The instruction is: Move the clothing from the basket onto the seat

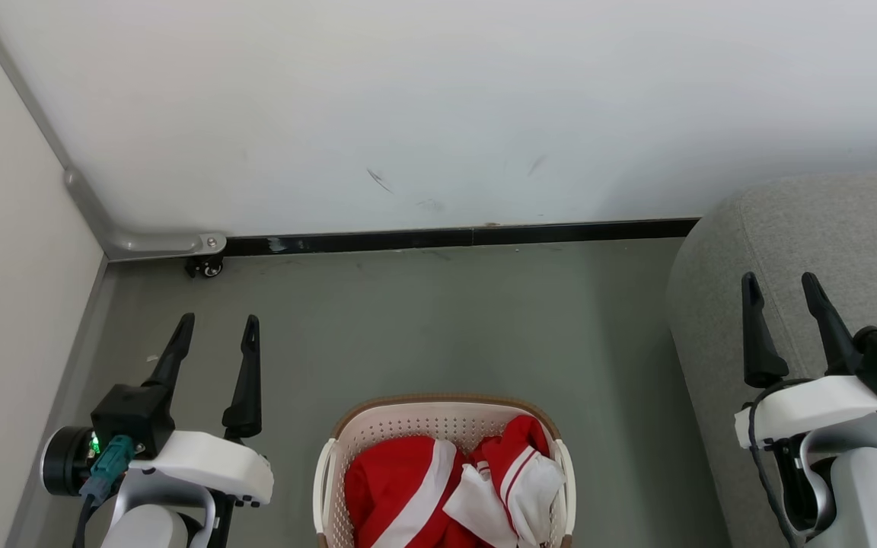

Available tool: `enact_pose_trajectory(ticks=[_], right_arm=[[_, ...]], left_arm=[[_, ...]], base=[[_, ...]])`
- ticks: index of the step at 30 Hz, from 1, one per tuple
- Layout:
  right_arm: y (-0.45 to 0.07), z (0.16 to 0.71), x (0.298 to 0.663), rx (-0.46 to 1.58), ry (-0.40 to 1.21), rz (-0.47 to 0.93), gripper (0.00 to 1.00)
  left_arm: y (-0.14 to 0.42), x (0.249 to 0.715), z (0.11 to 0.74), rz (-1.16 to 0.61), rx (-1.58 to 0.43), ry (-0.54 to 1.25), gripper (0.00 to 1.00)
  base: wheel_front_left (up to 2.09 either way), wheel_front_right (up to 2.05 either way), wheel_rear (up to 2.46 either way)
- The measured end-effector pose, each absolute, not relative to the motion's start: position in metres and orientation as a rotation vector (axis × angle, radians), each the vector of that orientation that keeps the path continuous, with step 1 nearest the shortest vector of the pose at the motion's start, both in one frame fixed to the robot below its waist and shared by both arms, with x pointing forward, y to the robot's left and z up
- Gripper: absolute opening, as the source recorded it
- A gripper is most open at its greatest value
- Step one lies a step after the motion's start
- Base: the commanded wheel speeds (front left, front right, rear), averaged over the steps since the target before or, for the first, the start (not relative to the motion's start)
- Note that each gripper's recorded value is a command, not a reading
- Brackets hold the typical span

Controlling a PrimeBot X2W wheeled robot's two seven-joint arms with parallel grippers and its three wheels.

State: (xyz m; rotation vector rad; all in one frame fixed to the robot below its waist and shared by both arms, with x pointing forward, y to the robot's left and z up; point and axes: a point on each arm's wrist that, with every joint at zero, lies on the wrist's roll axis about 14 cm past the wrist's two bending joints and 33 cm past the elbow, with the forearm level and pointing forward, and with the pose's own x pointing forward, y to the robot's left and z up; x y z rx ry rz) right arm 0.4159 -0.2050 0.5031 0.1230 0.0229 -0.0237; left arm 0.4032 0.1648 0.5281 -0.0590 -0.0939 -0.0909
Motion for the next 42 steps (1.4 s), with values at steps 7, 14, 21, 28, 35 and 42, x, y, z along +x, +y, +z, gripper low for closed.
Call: enact_pose_trajectory(ticks=[7,14,21,28,35,42], right_arm=[[-0.205,0.502,0.416,0.119,0.034,-0.024,1.00],[-0.208,0.502,0.415,0.124,0.045,-0.033,1.00],[-0.207,0.496,0.412,0.126,0.083,-0.031,1.00],[-0.203,0.494,0.411,0.132,0.103,-0.019,1.00],[-0.203,0.497,0.412,0.132,0.092,-0.019,1.00],[-0.204,0.499,0.412,0.131,0.087,-0.022,1.00]], left_arm=[[0.168,0.405,0.531,-0.082,-0.050,-0.102,1.00],[0.168,0.406,0.533,-0.082,-0.034,-0.107,1.00],[0.170,0.405,0.532,-0.078,-0.028,-0.104,1.00],[0.172,0.405,0.531,-0.069,-0.024,-0.098,1.00],[0.187,0.406,0.528,-0.019,-0.010,-0.087,1.00],[0.194,0.407,0.524,0.004,-0.004,-0.075,1.00]], base=[[0.00,0.00,0.00],[0.00,0.00,0.00],[0.00,0.00,0.00],[0.00,0.00,0.00],[0.00,0.00,0.00],[0.00,0.00,0.00]])
